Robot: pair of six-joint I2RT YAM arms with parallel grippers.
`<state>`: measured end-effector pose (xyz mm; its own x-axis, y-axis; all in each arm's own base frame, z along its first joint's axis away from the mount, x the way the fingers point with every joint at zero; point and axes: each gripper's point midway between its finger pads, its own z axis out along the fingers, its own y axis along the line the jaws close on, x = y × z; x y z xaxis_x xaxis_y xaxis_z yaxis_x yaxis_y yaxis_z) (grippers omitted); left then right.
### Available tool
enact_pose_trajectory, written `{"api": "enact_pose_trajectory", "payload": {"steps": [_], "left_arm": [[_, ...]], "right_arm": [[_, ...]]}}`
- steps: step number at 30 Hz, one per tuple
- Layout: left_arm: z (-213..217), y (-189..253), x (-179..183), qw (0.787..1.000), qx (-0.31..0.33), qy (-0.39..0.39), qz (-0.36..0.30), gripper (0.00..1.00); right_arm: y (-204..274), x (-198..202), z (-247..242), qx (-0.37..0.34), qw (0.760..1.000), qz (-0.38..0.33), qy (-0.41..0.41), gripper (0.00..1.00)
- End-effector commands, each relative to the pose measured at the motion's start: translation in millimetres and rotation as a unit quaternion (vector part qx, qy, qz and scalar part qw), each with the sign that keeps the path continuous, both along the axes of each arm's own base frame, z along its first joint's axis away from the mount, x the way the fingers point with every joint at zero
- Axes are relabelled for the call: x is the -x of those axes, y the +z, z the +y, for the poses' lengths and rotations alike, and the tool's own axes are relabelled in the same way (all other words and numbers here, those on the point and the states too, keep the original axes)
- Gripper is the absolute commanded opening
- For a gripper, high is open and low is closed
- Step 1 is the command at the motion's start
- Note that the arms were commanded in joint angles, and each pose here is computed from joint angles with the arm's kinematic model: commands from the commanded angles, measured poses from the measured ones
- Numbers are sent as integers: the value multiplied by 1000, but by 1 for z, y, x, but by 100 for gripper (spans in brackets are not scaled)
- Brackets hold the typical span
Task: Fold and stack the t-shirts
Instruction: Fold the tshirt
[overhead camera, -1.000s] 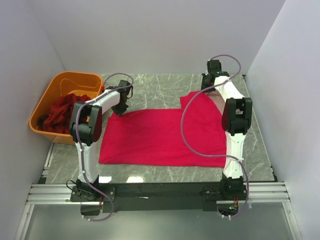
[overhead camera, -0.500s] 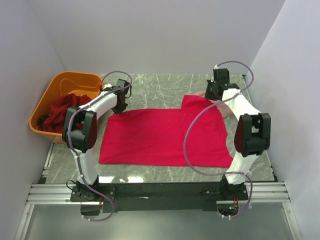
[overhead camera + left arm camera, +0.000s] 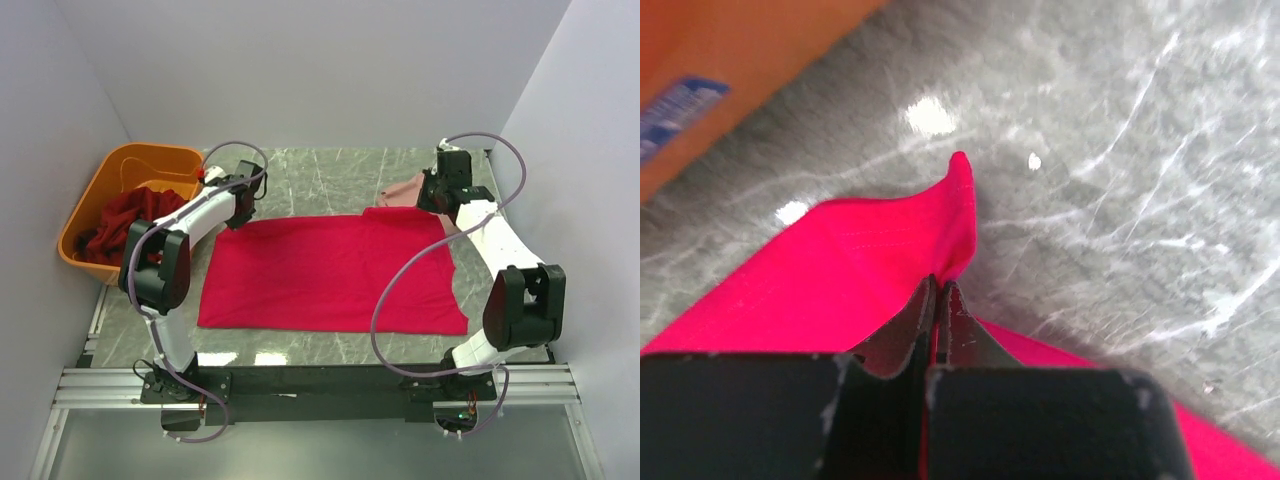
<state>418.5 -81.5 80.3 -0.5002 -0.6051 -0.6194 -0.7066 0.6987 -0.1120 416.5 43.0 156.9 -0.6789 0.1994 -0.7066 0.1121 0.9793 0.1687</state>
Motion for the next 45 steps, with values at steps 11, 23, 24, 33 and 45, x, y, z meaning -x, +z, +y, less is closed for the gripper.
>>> {"api": "enact_pose_trajectory", "payload": {"steps": [11,23,24,33,45], "left_arm": [[9,19,-25,999,-39,28,-15,1],[0,6,12,1000,-20,7,6,1],[1,6,16,1000,-23,7,10,1],[6,8,49,999,-27,17,15,1],[17,7,93,997,-43,46,32,1]], "right_arm": [[28,-9,-1,9,999,-43,0,0],[26,40,7,-29,999,-33,3,0],[24,45,7,-31,999,-31,3,0],[19,100,8,-55,998,-24,-6,0],[2,139,1,-56,998,5,-22,0]]}}
